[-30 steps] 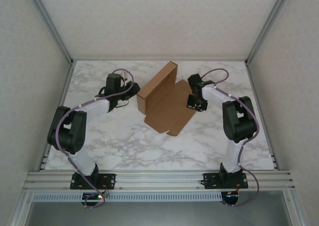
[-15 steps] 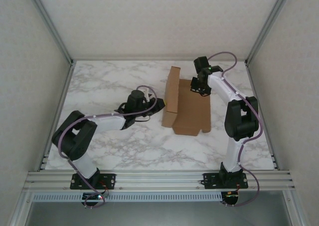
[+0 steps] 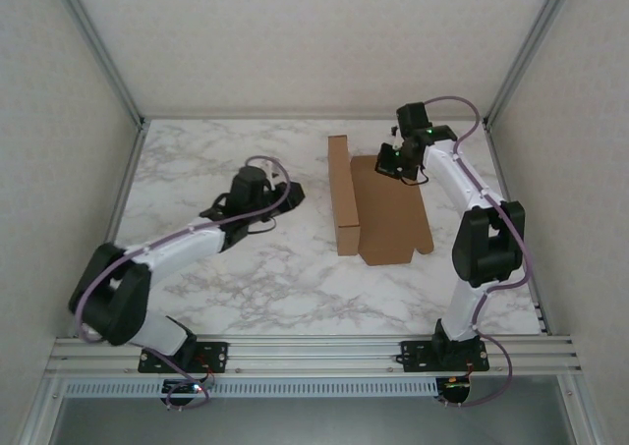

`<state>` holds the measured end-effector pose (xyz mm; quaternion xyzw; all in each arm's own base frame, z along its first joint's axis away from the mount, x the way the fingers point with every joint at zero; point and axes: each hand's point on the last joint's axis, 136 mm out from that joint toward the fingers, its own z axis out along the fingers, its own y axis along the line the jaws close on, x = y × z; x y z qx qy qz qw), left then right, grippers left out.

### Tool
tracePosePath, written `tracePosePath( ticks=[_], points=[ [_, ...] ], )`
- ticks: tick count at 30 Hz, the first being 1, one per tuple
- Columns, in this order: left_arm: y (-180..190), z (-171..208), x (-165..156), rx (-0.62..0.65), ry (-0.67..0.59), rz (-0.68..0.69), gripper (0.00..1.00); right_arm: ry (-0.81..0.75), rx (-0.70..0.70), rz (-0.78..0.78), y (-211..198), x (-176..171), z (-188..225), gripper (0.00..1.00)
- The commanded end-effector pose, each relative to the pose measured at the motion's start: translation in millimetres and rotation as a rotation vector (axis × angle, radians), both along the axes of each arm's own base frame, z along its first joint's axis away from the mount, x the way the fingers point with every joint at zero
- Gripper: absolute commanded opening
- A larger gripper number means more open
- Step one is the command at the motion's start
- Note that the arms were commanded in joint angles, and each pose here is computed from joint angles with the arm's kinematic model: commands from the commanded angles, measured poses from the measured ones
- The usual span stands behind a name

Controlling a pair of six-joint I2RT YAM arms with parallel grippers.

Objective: Fold the paper box

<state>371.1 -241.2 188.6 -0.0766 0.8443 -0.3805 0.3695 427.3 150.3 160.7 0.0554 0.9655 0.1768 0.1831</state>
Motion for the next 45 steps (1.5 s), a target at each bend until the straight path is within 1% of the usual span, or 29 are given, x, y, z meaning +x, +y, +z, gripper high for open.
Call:
tracePosePath(
  ticks=[1, 6, 11, 15, 17, 19, 23, 24, 25, 27, 30, 32, 34, 36, 37, 39, 41, 42, 45],
  points=[
    [33.5, 31.4, -0.2, 0.143, -0.082, 0.033, 0.27, 0.039, 0.051, 0.078, 18.5, -7.1, -3.8, 0.0],
    [71.7, 56.1, -6.6, 0.252, -0.149, 0.088, 0.28, 0.082, 0.062, 0.135, 38.3, -10.2, -8.7, 0.01],
    [86.8, 63.9, -14.3, 0.242, -0.192, 0.139, 0.29, 0.119, 0.015, 0.186, 54.9, -14.8, -16.7, 0.01],
    [93.1, 65.9, -14.8, 0.242, -0.209, 0.169, 0.29, 0.071, -0.035, 0.261, 87.7, -19.4, 2.3, 0.01],
    [98.8, 70.5, -15.6, 0.243, -0.227, 0.197, 0.29, 0.047, -0.066, 0.302, 112.5, -23.4, 12.0, 0.02],
    [104.9, 75.2, -17.1, 0.243, -0.244, 0.227, 0.29, 0.031, -0.146, 0.344, 136.0, -28.8, 13.7, 0.02],
    [119.5, 84.1, -23.0, 0.241, -0.276, 0.294, 0.29, 0.029, -0.287, 0.446, 186.8, -43.2, -3.7, 0.02],
    [123.0, 86.2, -24.5, 0.244, -0.284, 0.309, 0.29, 0.043, -0.301, 0.464, 196.8, -45.1, -14.6, 0.02],
    [127.2, 88.8, -26.2, 0.248, -0.293, 0.329, 0.29, 0.049, -0.305, 0.494, 214.1, -54.1, -22.9, 0.02],
    [135.1, 95.4, -30.3, 0.252, -0.311, 0.363, 0.3, 0.059, -0.308, 0.533, 235.6, -64.9, -37.7, 0.02],
    [144.4, 102.5, -35.2, 0.253, -0.336, 0.404, 0.3, 0.064, -0.342, 0.552, 250.5, -71.1, -57.6, 0.02],
    [148.0, 104.1, -36.9, 0.26, -0.345, 0.419, 0.3, 0.018, -0.399, 0.538, 249.3, -67.7, -54.4, 0.02],
    [148.0, 100.4, -36.2, 0.269, -0.339, 0.417, 0.31, -0.037, -0.382, 0.533, 251.1, -65.7, -36.1, 0.04],
    [146.8, 98.3, -34.8, 0.271, -0.333, 0.412, 0.31, -0.125, -0.341, 0.519, 251.1, -61.5, -7.9, 0.07],
    [145.2, 96.9, -34.1, 0.269, -0.328, 0.405, 0.31, -0.171, -0.304, 0.515, 249.9, -60.5, 10.1, 0.11],
    [143.2, 97.6, -34.3, 0.265, -0.328, 0.395, 0.32, -0.232, -0.239, 0.483, 240.2, -58.5, 38.6, 0.24],
    [142.6, 97.9, -34.2, 0.263, -0.328, 0.393, 0.32, -0.249, -0.189, 0.443, 222.8, -55.3, 57.4, 0.38],
    [142.0, 97.8, -34.0, 0.263, -0.329, 0.389, 0.32, -0.253, -0.185, 0.428, 215.0, -54.6, 63.0, 0.44],
    [137.9, 94.5, -32.9, 0.254, -0.323, 0.371, 0.33, -0.271, -0.191, 0.408, 193.5, -53.3, 74.9, 0.51]
  ],
)
